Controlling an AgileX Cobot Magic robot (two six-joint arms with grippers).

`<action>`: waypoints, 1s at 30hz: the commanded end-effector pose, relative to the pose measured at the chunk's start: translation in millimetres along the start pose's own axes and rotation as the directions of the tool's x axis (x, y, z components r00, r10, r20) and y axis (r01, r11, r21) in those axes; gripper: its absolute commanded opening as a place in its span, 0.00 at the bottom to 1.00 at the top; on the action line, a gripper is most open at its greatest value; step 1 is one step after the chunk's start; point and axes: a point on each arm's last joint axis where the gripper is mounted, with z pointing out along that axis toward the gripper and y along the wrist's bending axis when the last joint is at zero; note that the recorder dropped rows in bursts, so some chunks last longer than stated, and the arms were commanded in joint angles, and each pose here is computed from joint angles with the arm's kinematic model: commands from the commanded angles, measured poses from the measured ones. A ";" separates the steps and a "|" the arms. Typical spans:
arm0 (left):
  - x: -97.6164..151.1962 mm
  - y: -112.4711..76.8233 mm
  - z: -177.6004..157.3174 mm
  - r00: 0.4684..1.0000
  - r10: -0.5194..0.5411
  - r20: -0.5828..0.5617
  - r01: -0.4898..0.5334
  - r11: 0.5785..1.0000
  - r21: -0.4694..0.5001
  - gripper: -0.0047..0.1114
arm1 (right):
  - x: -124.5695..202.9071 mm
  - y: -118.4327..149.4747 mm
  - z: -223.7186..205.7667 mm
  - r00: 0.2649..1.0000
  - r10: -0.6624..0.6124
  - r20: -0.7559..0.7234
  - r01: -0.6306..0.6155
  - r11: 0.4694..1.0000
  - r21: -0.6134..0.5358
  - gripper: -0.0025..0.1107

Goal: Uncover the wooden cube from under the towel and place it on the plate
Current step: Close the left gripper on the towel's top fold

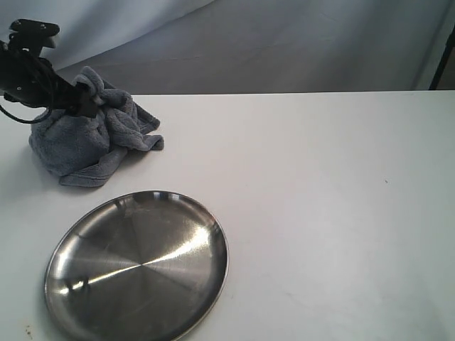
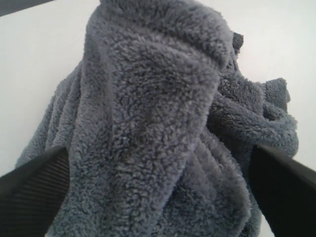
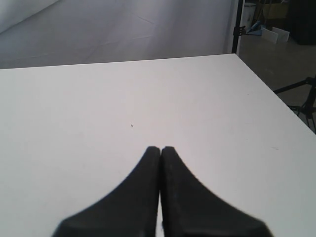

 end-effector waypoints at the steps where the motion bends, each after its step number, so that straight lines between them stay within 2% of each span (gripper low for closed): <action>1: -3.9 2.1 -1.0 0.997 -0.061 0.039 0.062 0.998 -0.018 0.84 | 0.5 -0.4 -0.1 1.000 0.008 0.004 -0.008 1.000 0.007 0.02; 9: -0.9 2.3 4.9 0.997 -0.069 0.022 0.069 0.998 -0.013 0.83 | 0.5 -0.4 -0.1 1.000 0.008 0.004 -0.008 1.000 0.007 0.02; 11: -0.4 2.4 5.9 0.997 -0.069 0.019 0.070 0.998 -0.012 0.80 | 0.5 -0.4 -0.1 1.000 0.008 0.004 -0.008 1.000 0.007 0.02; 13: 0.0 2.2 5.9 0.997 -0.069 0.016 0.069 0.998 -0.010 0.71 | 0.5 -0.4 -0.1 1.000 0.008 0.004 -0.008 1.000 0.007 0.02; 15: 0.0 2.2 5.9 0.997 -0.069 0.016 0.069 0.998 -0.010 0.56 | 0.5 -0.4 -0.1 1.000 0.008 0.004 -0.008 1.000 0.007 0.02; 19: 1.7 1.1 5.9 0.998 -0.065 -0.004 0.065 0.998 0.000 0.19 | 0.5 -0.4 -0.1 1.000 0.008 0.004 -0.008 1.000 0.007 0.02; 21: 3.1 1.4 5.9 0.999 -0.041 -0.019 0.041 0.999 -0.003 0.06 | 0.5 -0.4 -0.1 1.000 0.008 0.004 -0.008 1.000 0.007 0.02; 26: 3.0 2.0 1.8 0.999 -0.016 -0.029 0.015 1.000 -0.015 0.04 | 0.5 -0.4 -0.1 1.000 0.008 0.004 -0.008 1.000 0.007 0.02; 30: -4.7 -1.9 -16.9 0.999 -0.031 0.008 0.031 1.000 -0.002 0.04 | 0.5 -0.4 -0.1 1.000 0.008 0.004 -0.008 1.000 0.007 0.02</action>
